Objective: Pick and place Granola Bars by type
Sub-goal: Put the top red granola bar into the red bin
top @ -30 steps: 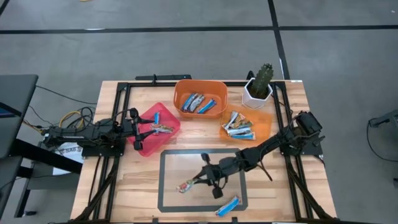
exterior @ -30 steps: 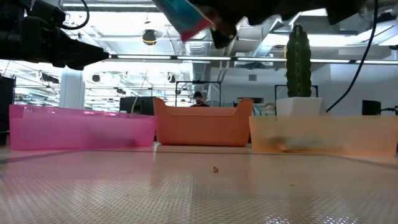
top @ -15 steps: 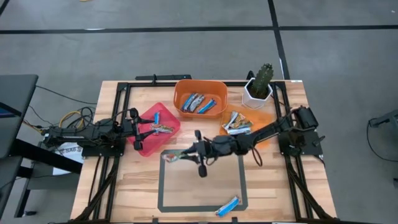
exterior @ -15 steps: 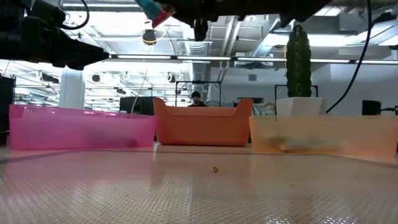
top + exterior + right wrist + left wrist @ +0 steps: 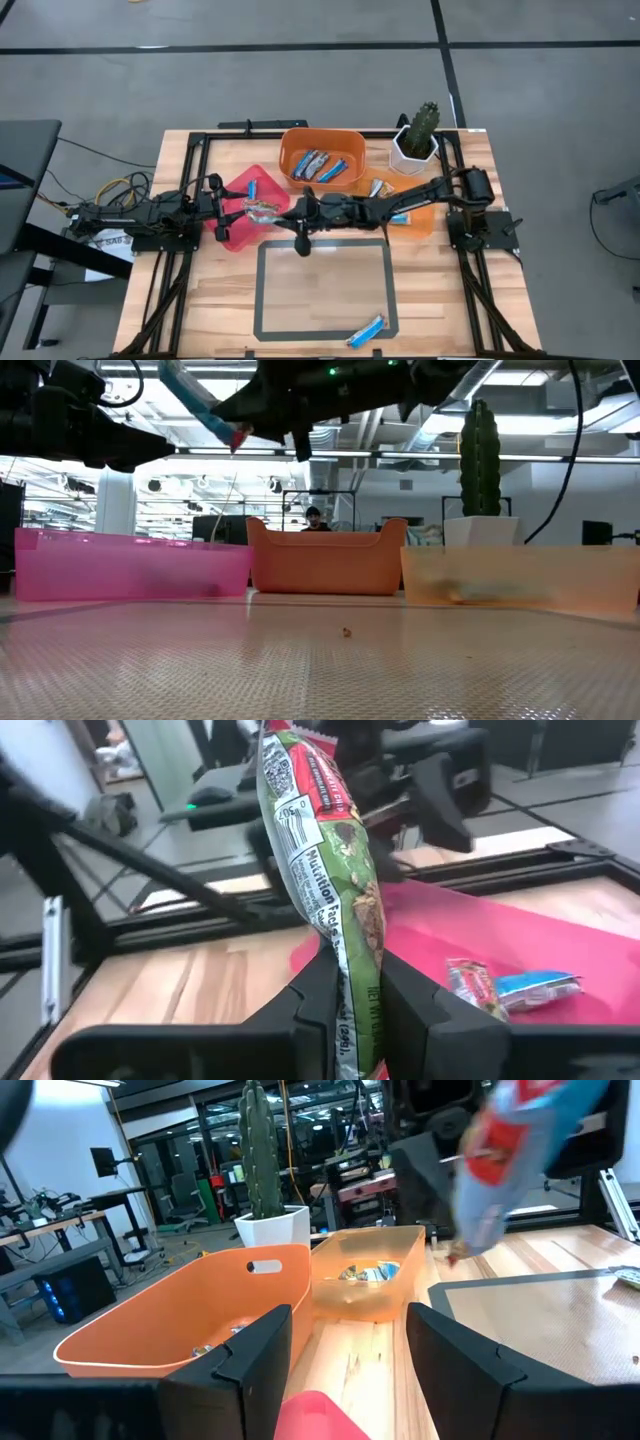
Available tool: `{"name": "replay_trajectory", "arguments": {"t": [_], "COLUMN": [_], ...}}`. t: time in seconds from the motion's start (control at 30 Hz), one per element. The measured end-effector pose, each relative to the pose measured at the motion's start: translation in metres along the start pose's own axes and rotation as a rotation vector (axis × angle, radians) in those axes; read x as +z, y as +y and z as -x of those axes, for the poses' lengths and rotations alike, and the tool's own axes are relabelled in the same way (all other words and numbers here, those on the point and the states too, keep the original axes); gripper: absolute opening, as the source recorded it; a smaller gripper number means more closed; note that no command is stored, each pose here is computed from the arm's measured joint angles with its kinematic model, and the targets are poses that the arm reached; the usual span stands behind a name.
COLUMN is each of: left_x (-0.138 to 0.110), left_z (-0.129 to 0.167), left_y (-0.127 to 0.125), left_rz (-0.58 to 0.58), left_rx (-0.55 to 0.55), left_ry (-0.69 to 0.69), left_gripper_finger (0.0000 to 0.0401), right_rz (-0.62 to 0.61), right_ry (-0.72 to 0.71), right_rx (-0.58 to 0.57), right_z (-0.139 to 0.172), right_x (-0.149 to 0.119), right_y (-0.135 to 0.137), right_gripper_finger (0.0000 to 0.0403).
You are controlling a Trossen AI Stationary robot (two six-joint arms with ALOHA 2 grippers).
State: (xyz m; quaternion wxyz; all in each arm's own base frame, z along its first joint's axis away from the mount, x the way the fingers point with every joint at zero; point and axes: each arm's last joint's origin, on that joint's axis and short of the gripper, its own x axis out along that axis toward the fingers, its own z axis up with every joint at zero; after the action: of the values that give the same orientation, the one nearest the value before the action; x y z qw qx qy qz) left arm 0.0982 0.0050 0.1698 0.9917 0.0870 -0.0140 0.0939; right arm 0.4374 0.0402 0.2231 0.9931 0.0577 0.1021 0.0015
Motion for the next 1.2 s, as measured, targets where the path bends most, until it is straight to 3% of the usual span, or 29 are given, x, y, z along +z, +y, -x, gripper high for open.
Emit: {"name": "replay_trajectory", "arguments": {"t": [0.43,1.2], "left_x": [0.0,0.0], "left_z": [0.0,0.0], "left_y": [0.0,0.0], "left_rz": [0.0,0.0], "left_rx": [0.0,0.0], "left_ry": [0.0,0.0], "left_gripper_finger": [0.0193,0.0193], "right_rz": [-0.098,-0.132], "right_ry": [-0.004,0.111], "right_rx": [-0.086,-0.165], "right_z": [-0.009,-0.012], "right_x": [0.005,0.033], "right_y": [-0.038,-0.062], "right_gripper_finger": [0.0045,0.0044]}}
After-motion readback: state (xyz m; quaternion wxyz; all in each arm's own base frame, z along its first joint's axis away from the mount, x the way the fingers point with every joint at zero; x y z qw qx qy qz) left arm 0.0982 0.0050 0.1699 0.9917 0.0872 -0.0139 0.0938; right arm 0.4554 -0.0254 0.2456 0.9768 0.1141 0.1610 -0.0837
